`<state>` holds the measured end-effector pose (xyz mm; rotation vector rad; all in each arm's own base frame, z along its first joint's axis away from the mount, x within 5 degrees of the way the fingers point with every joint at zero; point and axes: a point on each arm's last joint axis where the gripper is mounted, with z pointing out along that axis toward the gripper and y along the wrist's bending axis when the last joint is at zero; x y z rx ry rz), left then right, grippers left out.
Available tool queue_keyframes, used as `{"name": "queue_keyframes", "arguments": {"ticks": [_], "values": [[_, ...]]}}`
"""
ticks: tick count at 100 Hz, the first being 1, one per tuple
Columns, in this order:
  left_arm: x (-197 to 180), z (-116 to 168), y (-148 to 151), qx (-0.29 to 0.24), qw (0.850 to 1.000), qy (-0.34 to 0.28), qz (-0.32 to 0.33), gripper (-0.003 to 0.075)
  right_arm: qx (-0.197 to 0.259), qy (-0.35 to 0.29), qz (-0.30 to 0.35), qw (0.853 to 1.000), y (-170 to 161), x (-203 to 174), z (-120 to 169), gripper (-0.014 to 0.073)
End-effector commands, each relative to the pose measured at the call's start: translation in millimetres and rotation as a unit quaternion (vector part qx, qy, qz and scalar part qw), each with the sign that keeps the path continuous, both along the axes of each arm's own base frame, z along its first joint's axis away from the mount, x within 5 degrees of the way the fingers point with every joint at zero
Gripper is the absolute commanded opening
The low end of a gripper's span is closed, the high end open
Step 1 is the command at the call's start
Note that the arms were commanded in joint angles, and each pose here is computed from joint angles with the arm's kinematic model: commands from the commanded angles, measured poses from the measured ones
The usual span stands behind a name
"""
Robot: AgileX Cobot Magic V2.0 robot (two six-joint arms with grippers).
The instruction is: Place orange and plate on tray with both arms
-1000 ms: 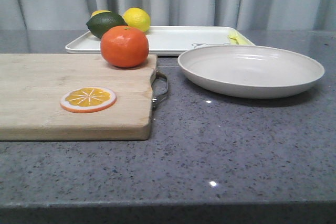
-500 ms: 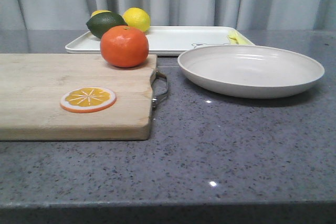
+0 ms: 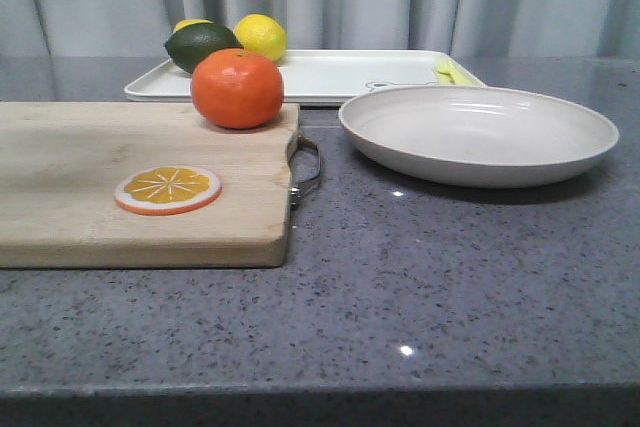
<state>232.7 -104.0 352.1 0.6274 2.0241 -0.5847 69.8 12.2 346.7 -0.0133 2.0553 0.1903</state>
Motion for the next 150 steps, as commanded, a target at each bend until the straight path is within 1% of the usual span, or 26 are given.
{"name": "queue_keyframes", "arguments": {"ticks": [1,29,46,67,82,119,129,150], "values": [[13.8,16.0,-14.3,-0.017,0.999,-0.029,-0.005,0.0566,0.003,-0.043,-0.001,0.999,0.1,3.6,14.9,0.0429],[53.1,-1.0,-54.4,0.008,0.999,-0.006,-0.048,0.0566,0.003,-0.043,-0.001,0.999,0.1,3.6,14.9,0.0429],[67.2,-9.6,-65.5,0.028,0.998,-0.010,-0.052,0.0568,0.003,-0.043,-0.001,0.999,0.1,3.6,14.9,0.0429],[76.1,-18.3,-66.0,0.044,0.998,-0.017,-0.041,0.0568,0.003,-0.043,-0.001,0.999,0.1,3.6,14.9,0.0429],[78.6,-16.1,-64.6,0.044,0.998,-0.031,-0.028,0.0568,0.003,-0.043,-0.001,0.999,0.1,3.6,14.9,0.0429],[79.5,-17.7,-63.7,0.056,0.997,-0.037,-0.028,0.0568,0.003,-0.045,-0.001,0.999,0.0,3.7,15.1,0.0429],[83.1,-24.5,-65.2,0.061,0.997,-0.029,-0.029,0.0568,0.003,-0.046,-0.002,0.999,0.0,3.8,15.4,0.0429],[93.8,-47.7,-70.4,0.072,0.997,0.003,-0.033,0.0568,0.003,-0.046,-0.002,0.999,0.0,3.8,15.4,0.0429]]}}
